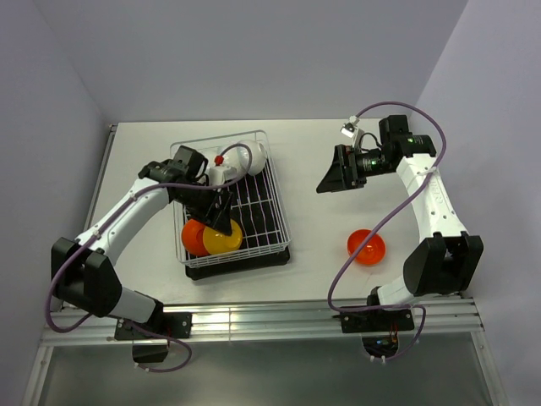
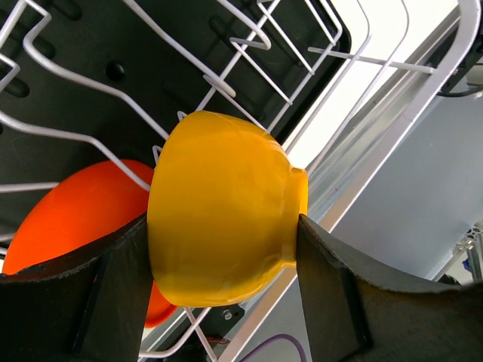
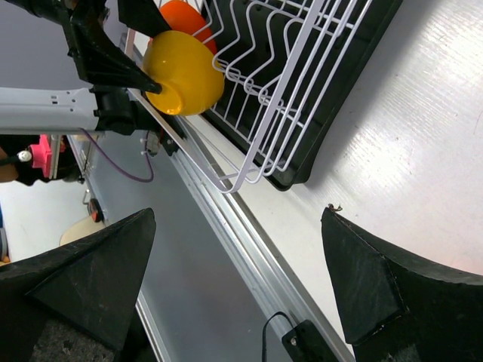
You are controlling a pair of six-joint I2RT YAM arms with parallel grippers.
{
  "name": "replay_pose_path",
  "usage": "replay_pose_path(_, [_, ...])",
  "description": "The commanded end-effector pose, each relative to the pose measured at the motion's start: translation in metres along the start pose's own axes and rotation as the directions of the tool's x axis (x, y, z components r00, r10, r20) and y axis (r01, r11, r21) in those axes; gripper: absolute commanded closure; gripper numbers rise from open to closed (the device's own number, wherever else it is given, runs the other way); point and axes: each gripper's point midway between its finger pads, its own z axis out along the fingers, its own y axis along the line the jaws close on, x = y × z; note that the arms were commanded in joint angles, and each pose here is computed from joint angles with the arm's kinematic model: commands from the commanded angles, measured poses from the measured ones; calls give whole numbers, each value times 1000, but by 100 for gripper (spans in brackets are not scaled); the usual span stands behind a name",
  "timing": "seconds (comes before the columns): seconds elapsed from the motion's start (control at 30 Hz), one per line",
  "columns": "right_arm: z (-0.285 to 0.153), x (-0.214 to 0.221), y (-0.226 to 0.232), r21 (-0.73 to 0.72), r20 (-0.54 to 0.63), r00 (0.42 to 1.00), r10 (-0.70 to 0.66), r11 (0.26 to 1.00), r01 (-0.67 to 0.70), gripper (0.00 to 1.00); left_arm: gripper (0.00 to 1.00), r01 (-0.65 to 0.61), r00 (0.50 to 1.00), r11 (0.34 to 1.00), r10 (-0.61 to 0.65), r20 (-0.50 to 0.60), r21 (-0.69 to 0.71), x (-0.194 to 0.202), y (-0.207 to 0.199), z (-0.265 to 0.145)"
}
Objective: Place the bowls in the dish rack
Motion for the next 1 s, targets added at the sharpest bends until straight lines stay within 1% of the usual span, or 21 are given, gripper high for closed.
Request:
replay_pose_path(0.0, [0,-1,3,-22,-6,1000,-5,1000,5,2,93,1,1000,1000,-1,-6,12,-4,-10,3])
replay_pose_path(0.13, [0,-1,3,-22,-10,1000,-6,1000,6,2,90,-8,999,1000,8,-38,-13,-1,-8,12])
replay_pose_path(0.23, [0,0,2,-17,-12,1000,-10,1000,9,2,85,-4,998,999,1,-67,-37,3,-3,17])
replay_pose_path(0.27, [0,0,2,-16,-12,1000,-11,1000,11,2,81,-2,998,999,0,-70,-38,3,-3,18])
replay_pose_path(0.33, [0,1,2,-14,-13,1000,-10,1000,10,2,76,0,997,999,-4,-81,-53,5,1,20])
replay_pose_path(0.37, [0,1,1,-15,-15,1000,-7,1000,7,2,71,0,997,998,-5,-81,-57,5,2,20])
replay_pose_path(0.43, [0,2,1,-14,-14,1000,-9,1000,8,2,65,-2,997,998,-3,-82,-61,4,2,20])
replay_pose_path(0.47, [0,2,1,-15,-15,1000,-9,1000,9,2,60,-3,997,998,-2,-77,-66,3,3,19])
replay_pose_path(0.53, [0,2,1,-12,-16,1000,-9,1000,9,2,53,-8,997,997,3,-71,-70,1,2,17])
replay_pose_path(0.6, [-1,2,1,-10,-16,1000,-9,1000,9,2,50,-13,998,996,8,-61,-85,-3,3,13])
replay_pose_path(0.63, [-1,1,2,-10,-15,1000,-10,1000,10,2,45,-14,998,996,9,-58,-91,-4,3,12])
replay_pose_path(0.7, [-1,1,2,-11,-14,1000,-13,1000,13,2,43,-19,999,994,14,-51,-108,-7,5,10])
replay_pose_path(0.73, [-1,0,2,-11,-13,1000,-13,1000,12,2,38,-19,999,994,14,-51,-111,-7,5,9])
replay_pose_path(0.83, [-2,1,3,-11,-14,1000,-11,1000,11,2,34,-22,999,992,17,-46,-123,-8,7,8])
replay_pose_path(0.87, [-2,1,4,-11,-12,1000,-14,1000,14,2,25,-24,999,992,19,-42,-125,-9,6,7])
replay_pose_path(0.97, [-2,1,4,-8,-10,1000,-18,1000,18,2,22,-30,999,990,27,-29,-135,-12,7,4])
